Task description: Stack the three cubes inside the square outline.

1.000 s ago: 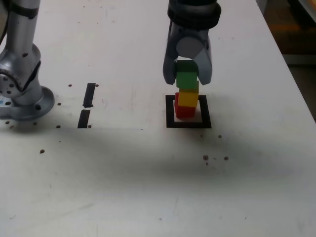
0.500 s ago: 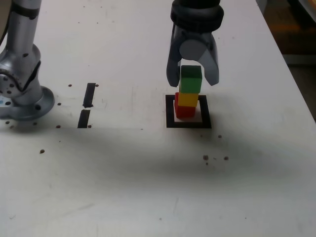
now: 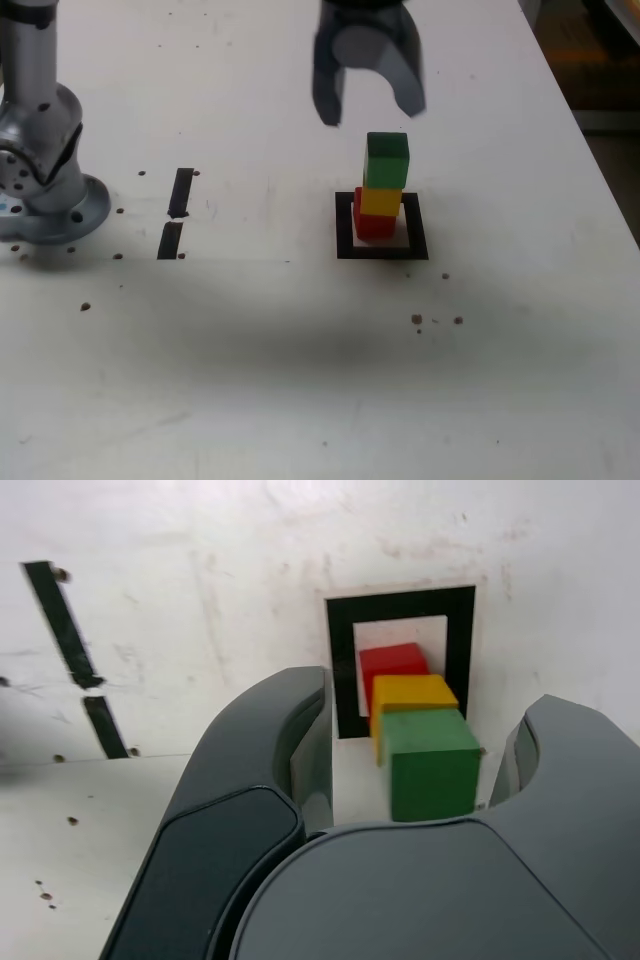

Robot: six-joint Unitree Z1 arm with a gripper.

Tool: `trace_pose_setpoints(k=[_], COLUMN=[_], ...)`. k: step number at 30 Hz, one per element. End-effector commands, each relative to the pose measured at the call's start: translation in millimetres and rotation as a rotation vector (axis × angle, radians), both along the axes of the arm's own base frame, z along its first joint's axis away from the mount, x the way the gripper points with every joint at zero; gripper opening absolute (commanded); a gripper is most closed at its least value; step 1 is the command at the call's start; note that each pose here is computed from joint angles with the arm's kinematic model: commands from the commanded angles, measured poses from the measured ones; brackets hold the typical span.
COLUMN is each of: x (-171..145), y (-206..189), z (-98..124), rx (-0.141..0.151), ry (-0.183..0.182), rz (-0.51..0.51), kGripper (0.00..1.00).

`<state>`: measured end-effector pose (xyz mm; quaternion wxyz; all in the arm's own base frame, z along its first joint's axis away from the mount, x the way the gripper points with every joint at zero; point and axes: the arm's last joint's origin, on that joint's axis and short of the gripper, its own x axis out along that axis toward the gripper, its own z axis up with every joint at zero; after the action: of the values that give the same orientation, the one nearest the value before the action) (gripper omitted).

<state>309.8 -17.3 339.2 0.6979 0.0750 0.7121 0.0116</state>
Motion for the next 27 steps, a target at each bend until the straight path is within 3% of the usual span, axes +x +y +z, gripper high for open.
trace_pose_setpoints(k=[1,7,13,21,27], x=[-11.1,-41.2,-70.3,-91.3,-92.6], y=[4.2,16.6,26.8,34.8,36.4], z=[7.0,8.4,-1.3,-26.2,-49.3], rx=[0.010,0.015,0.013,0.003,-0.020], ry=[-0.005,0.026,0.080,0.156,0.172], rz=[0.012,0.054,0.089,0.093,0.089], kGripper=[0.99,0.99,0.99,0.99,0.99])
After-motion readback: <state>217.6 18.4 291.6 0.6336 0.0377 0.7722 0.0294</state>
